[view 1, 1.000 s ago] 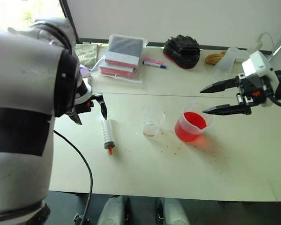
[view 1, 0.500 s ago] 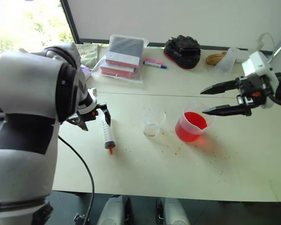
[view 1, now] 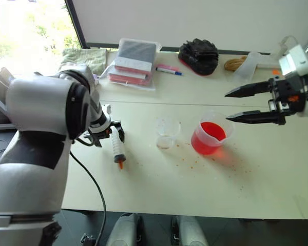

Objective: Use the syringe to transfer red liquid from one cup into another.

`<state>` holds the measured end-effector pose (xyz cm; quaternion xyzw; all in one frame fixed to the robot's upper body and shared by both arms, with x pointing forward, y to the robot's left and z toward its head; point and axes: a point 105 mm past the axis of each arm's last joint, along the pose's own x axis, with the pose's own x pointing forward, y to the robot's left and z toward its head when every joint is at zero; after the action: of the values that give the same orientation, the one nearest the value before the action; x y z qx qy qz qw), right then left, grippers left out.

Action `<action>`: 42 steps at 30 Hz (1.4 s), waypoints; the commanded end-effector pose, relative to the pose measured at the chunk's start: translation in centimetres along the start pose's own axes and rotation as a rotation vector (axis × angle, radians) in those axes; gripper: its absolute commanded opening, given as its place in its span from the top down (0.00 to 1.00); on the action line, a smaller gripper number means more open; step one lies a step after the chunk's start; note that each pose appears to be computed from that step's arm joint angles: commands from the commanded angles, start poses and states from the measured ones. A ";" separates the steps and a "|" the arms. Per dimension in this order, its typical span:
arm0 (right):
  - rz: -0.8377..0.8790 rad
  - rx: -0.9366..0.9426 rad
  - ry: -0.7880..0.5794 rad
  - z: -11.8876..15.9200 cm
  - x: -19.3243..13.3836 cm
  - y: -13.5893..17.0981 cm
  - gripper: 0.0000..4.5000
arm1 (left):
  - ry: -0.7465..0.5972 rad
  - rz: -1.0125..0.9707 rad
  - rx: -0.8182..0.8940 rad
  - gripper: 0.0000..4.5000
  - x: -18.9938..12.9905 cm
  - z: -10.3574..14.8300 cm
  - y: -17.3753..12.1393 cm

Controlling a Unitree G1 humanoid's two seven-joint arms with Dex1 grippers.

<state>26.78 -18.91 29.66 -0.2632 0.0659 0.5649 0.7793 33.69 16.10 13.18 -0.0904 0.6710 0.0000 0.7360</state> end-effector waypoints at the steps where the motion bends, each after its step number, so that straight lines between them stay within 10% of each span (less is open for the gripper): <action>1: -0.036 -0.048 -0.007 1.3 -0.9 0.1 0.29 | -0.040 0.013 0.023 0.01 -0.2 0.8 0.0; 4: -0.040 -0.049 -0.007 1.3 -0.8 0.0 0.29 | -0.052 0.001 0.021 0.01 0.1 1.0 0.0; 14: -0.051 -0.060 -0.011 1.5 -0.7 -0.1 0.29 | -0.083 -0.006 0.013 0.65 0.0 1.5 0.1; 25: -0.090 -0.048 -0.006 1.2 -1.2 -0.2 0.29 | -0.257 -0.197 0.095 0.65 -3.9 4.0 -3.0; 42: -0.345 0.088 -0.056 -1.2 -2.5 0.4 0.29 | -0.991 -0.711 0.588 0.65 -19.4 8.8 -10.8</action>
<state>26.46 -21.42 28.09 -0.2171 0.0570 0.4441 0.8674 41.87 9.93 31.12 -0.0987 0.2358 -0.3379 0.9058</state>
